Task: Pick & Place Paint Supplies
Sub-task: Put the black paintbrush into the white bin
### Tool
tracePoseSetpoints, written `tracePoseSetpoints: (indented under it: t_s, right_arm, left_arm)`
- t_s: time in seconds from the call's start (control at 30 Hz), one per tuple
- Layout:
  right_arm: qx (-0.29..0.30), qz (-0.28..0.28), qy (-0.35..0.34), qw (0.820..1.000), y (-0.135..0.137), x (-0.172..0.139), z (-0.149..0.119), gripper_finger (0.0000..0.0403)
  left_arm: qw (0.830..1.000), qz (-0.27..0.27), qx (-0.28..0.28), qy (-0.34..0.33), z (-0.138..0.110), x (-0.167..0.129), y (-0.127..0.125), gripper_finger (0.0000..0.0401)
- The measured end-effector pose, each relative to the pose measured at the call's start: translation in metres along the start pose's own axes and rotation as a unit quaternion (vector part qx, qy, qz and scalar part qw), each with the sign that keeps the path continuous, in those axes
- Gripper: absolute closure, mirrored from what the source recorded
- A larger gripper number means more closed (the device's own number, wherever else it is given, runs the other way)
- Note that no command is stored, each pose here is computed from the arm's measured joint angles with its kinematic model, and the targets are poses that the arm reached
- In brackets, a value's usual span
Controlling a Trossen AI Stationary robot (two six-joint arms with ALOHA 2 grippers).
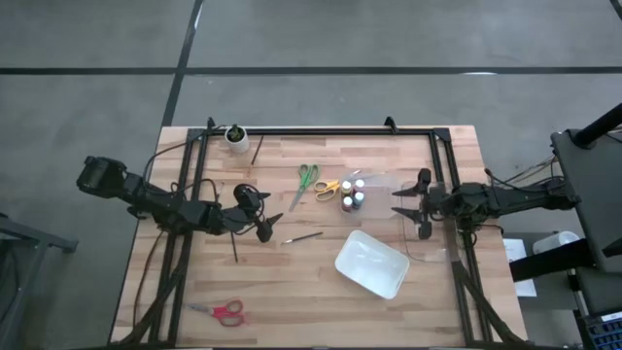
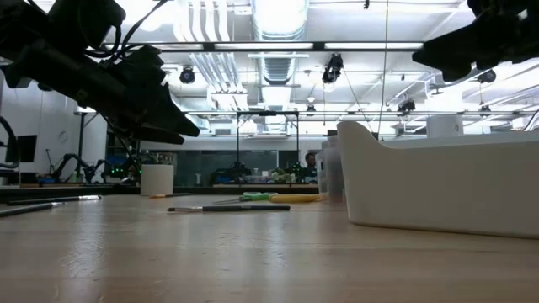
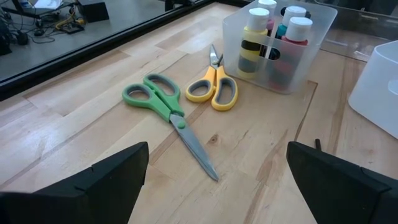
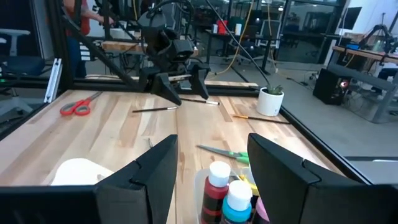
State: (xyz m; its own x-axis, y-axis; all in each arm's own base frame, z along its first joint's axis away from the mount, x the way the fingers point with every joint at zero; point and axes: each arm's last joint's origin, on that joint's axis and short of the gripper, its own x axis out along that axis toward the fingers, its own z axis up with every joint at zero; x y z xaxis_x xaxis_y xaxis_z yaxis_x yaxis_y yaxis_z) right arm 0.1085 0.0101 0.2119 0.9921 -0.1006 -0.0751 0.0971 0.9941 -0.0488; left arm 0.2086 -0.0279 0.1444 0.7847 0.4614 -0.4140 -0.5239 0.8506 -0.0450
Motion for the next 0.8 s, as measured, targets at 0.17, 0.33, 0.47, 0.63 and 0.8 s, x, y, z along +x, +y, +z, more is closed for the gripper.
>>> tracePoseSetpoints:
  t_s: [0.17, 0.33, 0.47, 0.63, 0.8]
  right_arm:
    - [0.0, 0.002, 0.0, 1.0, 0.0002, 0.0005, 0.0015, 0.0211]
    - [0.0, 0.004, 0.0, 1.0, 0.0003, 0.0007, 0.0021, 0.0211]
    - [0.004, 0.004, 0.0, 1.0, 0.0004, 0.0008, 0.002, 0.0211]
    - [0.011, 0.004, 0.001, 1.0, 0.0004, 0.0008, 0.002, 0.0211]
    - [0.011, 0.004, 0.001, 1.0, 0.0004, 0.0008, 0.002, 0.0211]
  left_arm:
    - [1.0, 0.0, 0.0, 0.0, -0.0001, 0.0, 0.0, 0.0013]
    - [1.0, 0.0, 0.0, 0.0, -0.0001, 0.0, 0.0, 0.0013]
    - [1.0, 0.0, 0.0, 0.0, -0.0001, 0.0, 0.0, 0.0013]
    - [1.0, 0.0, 0.0, 0.0, -0.0001, 0.0, 0.0, 0.0013]
    - [1.0, 0.0, 0.0, 0.0, -0.0001, 0.0, 0.0, 0.0013]
